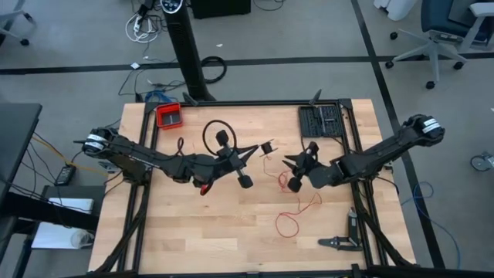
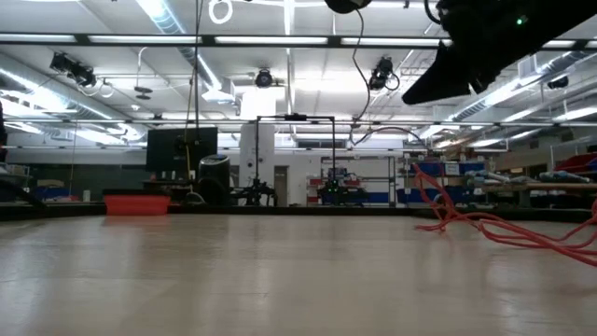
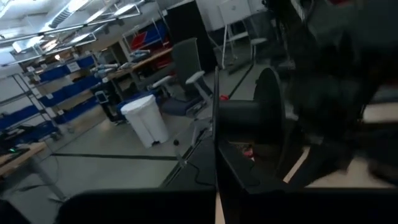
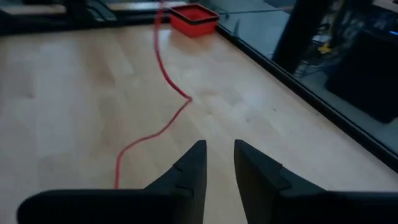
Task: Coil cords
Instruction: Coil the red wire onto the spool
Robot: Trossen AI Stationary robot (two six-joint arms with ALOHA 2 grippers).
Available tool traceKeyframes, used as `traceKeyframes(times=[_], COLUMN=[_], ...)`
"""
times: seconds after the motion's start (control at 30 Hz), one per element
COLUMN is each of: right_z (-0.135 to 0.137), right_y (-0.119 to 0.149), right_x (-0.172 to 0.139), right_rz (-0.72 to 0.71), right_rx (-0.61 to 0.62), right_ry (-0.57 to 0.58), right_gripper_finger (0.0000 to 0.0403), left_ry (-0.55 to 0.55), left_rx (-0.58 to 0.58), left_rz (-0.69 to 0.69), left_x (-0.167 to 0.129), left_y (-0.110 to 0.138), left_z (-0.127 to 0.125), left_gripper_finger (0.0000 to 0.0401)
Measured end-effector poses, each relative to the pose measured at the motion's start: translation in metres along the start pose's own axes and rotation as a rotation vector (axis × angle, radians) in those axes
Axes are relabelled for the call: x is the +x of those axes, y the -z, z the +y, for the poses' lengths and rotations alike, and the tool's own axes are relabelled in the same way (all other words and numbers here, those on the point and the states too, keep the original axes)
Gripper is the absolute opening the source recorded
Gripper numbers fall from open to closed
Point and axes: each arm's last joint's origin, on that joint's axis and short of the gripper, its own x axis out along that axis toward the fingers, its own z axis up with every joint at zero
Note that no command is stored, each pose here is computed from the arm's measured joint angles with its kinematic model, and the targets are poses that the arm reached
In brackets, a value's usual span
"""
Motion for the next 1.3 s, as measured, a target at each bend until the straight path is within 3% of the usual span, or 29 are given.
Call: traceKeyframes(times=[0.37, 0.67, 0.97, 1.3], right_z=[0.005, 0.0, -0.005, 0.004], right_y=[0.005, -0.006, -0.017, -0.017], right_x=[0.005, -0.018, -0.037, -0.03], right_rz=[0.016, -0.028, -0.098, -0.131], right_rx=[-0.058, -0.045, -0.019, -0.013], right_ry=[0.01, -0.079, -0.146, -0.103], right_gripper_finger=[0.0057, 0.0054, 0.0052, 0.0052], left_ry=[0.022, 0.089, 0.102, 0.16], left_rx=[-0.005, -0.032, -0.055, -0.104], left_rz=[-0.013, -0.211, -0.25, -0.258], left_x=[0.0, -0.016, -0.027, -0.025], left_y=[0.001, 0.014, 0.01, 0.011], left_z=[-0.001, 0.004, 0.019, 0.02], left_gripper_finger=[0.0003, 0.0003, 0.0003, 0.0003])
